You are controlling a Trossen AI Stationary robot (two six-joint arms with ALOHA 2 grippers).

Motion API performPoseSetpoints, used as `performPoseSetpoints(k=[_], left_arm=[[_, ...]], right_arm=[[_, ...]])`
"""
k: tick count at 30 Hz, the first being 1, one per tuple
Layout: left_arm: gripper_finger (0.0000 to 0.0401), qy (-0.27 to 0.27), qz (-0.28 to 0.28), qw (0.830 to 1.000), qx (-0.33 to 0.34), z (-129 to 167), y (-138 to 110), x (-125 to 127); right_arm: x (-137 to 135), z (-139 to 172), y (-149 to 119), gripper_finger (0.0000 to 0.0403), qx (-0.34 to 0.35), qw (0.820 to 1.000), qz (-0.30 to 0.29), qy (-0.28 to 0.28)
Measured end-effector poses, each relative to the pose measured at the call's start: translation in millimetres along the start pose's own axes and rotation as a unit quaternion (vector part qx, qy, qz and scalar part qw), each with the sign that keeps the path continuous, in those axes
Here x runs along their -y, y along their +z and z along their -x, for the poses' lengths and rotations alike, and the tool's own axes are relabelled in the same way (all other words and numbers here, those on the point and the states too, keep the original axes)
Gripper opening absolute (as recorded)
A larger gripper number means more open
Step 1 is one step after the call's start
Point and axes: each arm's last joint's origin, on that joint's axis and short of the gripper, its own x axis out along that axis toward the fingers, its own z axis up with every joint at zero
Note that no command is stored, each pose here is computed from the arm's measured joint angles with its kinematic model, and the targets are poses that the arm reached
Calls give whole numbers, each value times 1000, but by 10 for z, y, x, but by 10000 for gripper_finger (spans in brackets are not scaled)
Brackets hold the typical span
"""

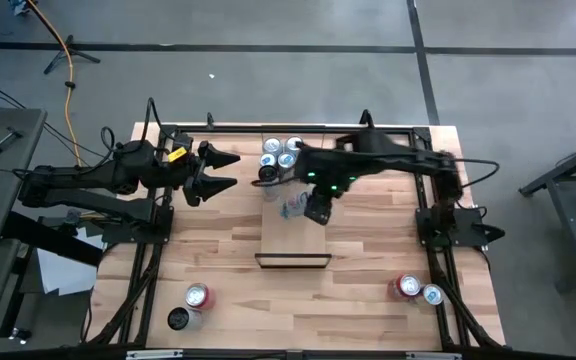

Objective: Place canned beverage on shelf
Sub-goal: Put the white pink soda can on the shelf aligned with the other white pink soda can

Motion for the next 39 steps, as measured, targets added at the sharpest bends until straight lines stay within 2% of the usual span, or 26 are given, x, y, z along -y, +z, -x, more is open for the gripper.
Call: performPoseSetpoints(k=[3, 6, 13, 19, 26, 31, 35, 39], left_arm=[[394, 6, -1, 1000, -7, 0, -15, -10], [394, 37, -4, 999, -24, 3, -60, -47], [394, 113, 4, 987, -111, -73, -297, -158], [394, 116, 33, 974, -191, -265, -608, -107], [394, 153, -5, 958, -241, -516, -1034, -46], [389, 169, -42, 954, -243, -688, -1284, -26], [353, 155, -51, 969, -186, -788, -1368, 1], [262, 179, -31, 970, -160, -756, -1426, -58]], right_arm=[[66, -260, 118, 244, -25, 999, 23, -15], [105, -429, 187, 244, -39, 998, 38, -34], [123, -683, 261, 244, -64, 995, 50, -51], [120, -735, 270, 244, -71, 994, 61, -51], [75, -736, 251, 244, -74, 993, 83, -45], [14, -743, 226, 244, -76, 992, 94, -40], [-17, -746, 213, 244, -77, 991, 105, -37], [-17, -748, 213, 244, -77, 991, 102, -36]])
